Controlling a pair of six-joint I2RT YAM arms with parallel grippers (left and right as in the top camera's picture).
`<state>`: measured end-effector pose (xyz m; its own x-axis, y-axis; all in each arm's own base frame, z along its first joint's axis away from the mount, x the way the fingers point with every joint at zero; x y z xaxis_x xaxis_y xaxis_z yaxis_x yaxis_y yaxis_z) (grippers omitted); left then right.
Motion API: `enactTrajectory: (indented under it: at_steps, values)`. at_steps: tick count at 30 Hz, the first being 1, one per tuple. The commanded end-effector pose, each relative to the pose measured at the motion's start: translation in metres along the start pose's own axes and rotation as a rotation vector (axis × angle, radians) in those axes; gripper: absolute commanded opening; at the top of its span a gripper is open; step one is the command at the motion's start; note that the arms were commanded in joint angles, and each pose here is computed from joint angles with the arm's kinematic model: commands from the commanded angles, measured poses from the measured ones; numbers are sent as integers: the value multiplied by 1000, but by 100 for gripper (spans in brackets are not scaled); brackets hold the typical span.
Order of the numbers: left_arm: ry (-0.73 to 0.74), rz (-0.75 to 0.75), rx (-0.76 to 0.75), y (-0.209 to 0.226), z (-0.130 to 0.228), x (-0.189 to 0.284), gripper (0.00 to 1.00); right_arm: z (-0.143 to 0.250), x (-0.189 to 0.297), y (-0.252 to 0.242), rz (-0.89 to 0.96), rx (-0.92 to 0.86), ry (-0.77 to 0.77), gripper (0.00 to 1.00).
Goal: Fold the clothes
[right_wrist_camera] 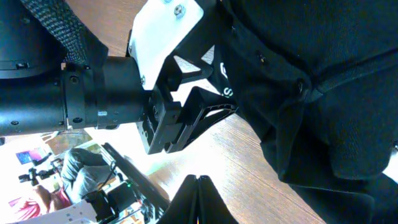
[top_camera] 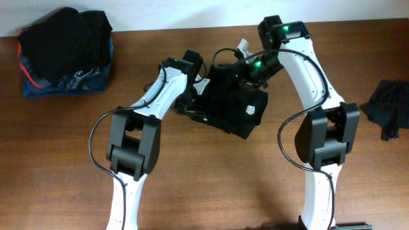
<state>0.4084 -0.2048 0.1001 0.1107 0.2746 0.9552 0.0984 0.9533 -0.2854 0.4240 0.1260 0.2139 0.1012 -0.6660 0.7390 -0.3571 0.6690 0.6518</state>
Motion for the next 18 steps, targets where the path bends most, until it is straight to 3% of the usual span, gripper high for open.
enactTrajectory:
  at_steps: [1,7,10,14,18]
  values:
    - [0,-38,11,6,2,-3,62,-1,-2,6,43,19,9,4]
    - [-11,-74,12,9,1,-3,60,-2,-7,6,54,20,19,4]
    - [-7,-83,13,10,1,-3,17,-2,-15,0,68,11,39,4]
    - [4,-86,16,10,3,-3,1,0,-24,-6,85,-6,72,4]
    - [-2,-110,17,12,3,-2,1,1,-32,-10,206,-46,105,4]
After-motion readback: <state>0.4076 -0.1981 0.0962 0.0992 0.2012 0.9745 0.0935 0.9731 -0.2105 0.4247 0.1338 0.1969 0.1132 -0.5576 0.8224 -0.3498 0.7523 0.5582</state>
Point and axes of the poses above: each gripper's point midway between its finger pads, its own x axis back along the fingers, its own y axis along the line the jaws close on, z = x × y, the point moved 9 cm from there along x, back along the fingers, and after that the axes turned 14 degrees about x, right-handed, at the moved point
